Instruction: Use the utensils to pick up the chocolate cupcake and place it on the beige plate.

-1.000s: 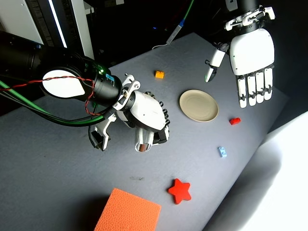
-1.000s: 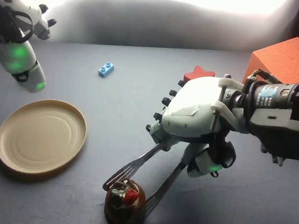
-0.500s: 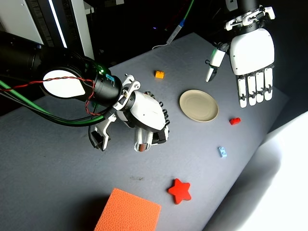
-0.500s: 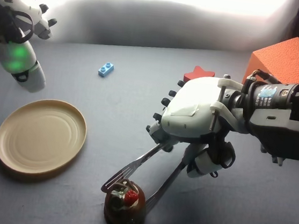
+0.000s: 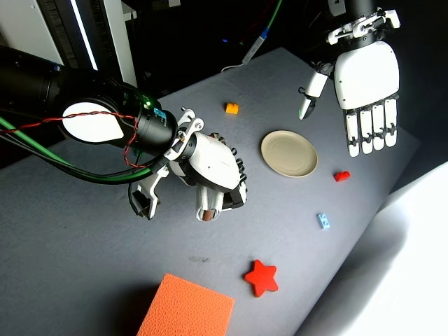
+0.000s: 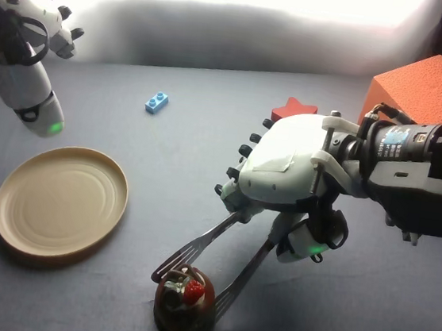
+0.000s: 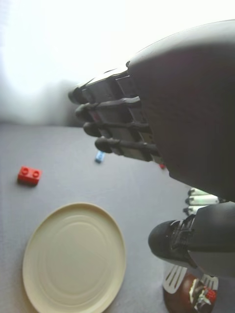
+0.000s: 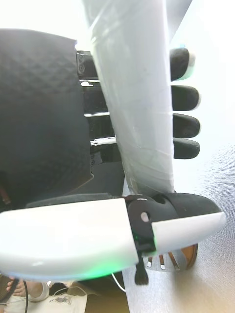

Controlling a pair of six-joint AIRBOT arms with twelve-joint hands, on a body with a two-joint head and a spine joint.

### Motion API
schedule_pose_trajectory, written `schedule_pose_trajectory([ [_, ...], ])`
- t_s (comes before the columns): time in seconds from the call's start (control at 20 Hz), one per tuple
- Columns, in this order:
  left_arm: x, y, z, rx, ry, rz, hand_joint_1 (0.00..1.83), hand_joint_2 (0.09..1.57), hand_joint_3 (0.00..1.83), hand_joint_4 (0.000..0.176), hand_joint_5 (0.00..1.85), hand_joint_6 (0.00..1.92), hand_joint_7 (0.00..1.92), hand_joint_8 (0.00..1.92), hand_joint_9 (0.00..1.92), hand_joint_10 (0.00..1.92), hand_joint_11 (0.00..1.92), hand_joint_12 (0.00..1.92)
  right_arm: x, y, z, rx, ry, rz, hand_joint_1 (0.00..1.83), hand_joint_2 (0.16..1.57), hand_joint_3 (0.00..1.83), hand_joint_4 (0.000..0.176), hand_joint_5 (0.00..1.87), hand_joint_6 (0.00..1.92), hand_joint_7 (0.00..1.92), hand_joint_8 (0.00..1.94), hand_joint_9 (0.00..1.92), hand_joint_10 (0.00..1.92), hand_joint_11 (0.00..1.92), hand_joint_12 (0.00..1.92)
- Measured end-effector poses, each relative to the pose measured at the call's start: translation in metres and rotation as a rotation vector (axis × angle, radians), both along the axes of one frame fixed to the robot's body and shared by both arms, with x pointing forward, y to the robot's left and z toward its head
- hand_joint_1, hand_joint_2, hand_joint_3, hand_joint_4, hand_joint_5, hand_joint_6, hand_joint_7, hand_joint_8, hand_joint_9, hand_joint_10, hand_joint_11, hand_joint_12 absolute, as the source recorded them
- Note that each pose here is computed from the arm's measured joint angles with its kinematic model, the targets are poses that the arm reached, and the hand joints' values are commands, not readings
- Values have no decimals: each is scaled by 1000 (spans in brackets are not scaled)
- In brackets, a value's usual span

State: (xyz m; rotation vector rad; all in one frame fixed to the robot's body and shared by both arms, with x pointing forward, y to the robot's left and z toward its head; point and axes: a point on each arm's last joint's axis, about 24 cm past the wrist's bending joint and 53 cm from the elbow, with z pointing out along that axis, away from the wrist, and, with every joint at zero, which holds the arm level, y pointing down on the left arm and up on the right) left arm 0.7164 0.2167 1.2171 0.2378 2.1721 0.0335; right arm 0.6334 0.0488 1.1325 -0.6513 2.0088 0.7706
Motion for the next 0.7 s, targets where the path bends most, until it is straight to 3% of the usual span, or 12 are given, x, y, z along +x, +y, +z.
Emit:
schedule_pose_trajectory([
  [0.05,0,0,0,1,0,0,163,1068,1,0,64,2,66,4,53,5,1,0,0,0,0,0,0,0,940,1164,0,0,521,778,476,1265,495,1478,593,1793],
  [0.25,0,0,0,1,0,0,200,1059,0,0,79,9,84,10,69,8,17,9,0,0,-1,0,1,1,1000,1129,0,0,574,710,480,1330,485,1583,641,1916],
  [0.4,0,0,0,1,0,0,174,1067,1,0,53,0,62,0,49,0,0,2,0,0,0,2,0,1,1036,1128,0,0,622,659,515,1303,530,1512,677,1854],
  [0.45,0,0,0,1,0,0,156,1068,2,0,46,0,55,0,43,0,0,0,0,0,0,3,-1,2,1067,1214,7,0,712,1205,507,1356,539,1540,695,1864],
  [0.5,0,0,0,1,0,0,151,1067,1,0,68,9,64,4,50,3,0,0,0,1,0,5,-2,2,1114,1127,0,0,617,894,579,1203,599,1441,724,1769],
  [0.55,0,0,0,1,0,0,158,1065,0,0,80,12,66,4,53,4,0,0,0,1,0,2,-7,6,1274,1185,0,0,634,668,743,1298,599,1394,685,1722],
  [0.6,0,0,0,1,0,0,152,1069,2,0,72,7,57,0,45,0,0,0,0,1,0,-2,-9,7,1210,1229,1,0,658,1152,812,1398,653,1427,711,1749],
  [0.65,0,0,0,1,0,0,142,1071,2,0,61,2,47,0,32,0,0,0,-1,1,0,-3,-9,7,1320,1230,0,0,643,1159,789,1350,762,1577,739,1745],
  [0.7,0,0,0,1,0,0,149,1072,2,0,63,2,45,0,27,0,0,0,-1,1,0,-2,-7,7,1349,1210,0,0,688,1111,821,1294,809,1549,786,1696],
])
